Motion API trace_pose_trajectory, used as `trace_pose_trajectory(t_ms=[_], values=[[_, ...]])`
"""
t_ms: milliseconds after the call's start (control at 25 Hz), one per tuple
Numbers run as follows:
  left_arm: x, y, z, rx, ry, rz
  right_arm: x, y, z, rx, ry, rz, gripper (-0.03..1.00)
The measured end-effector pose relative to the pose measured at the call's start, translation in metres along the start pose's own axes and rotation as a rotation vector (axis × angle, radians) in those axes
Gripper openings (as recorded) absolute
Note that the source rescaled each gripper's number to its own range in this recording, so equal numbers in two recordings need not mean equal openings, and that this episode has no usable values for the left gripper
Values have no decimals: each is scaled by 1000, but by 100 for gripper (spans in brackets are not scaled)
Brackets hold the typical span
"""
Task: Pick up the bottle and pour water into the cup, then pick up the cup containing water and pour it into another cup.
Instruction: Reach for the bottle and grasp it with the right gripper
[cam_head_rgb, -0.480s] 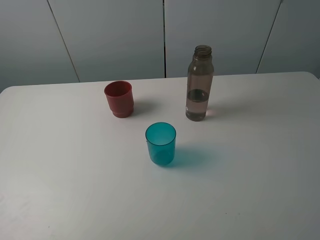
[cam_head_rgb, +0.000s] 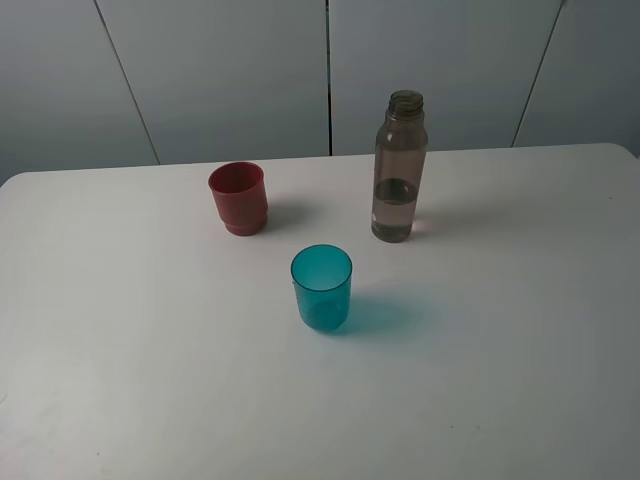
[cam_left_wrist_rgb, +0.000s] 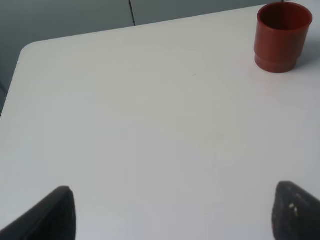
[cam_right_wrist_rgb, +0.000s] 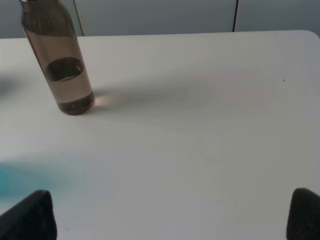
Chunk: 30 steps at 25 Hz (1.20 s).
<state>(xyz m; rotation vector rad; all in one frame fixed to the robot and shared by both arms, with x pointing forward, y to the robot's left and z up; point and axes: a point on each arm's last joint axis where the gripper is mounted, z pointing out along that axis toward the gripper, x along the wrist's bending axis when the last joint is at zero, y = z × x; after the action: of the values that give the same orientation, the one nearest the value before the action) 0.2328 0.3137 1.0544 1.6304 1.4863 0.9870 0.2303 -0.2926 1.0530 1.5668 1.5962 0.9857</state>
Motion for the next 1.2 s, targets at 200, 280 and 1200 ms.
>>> trace_pose_trajectory(t_ms=[200,280,1200], values=[[0,0,0,0,0,0,0,0,0,0,0,0,100],[0,0,0,0,0,0,0,0,0,0,0,0,100],[0,0,0,0,0,0,0,0,0,0,0,0,100]])
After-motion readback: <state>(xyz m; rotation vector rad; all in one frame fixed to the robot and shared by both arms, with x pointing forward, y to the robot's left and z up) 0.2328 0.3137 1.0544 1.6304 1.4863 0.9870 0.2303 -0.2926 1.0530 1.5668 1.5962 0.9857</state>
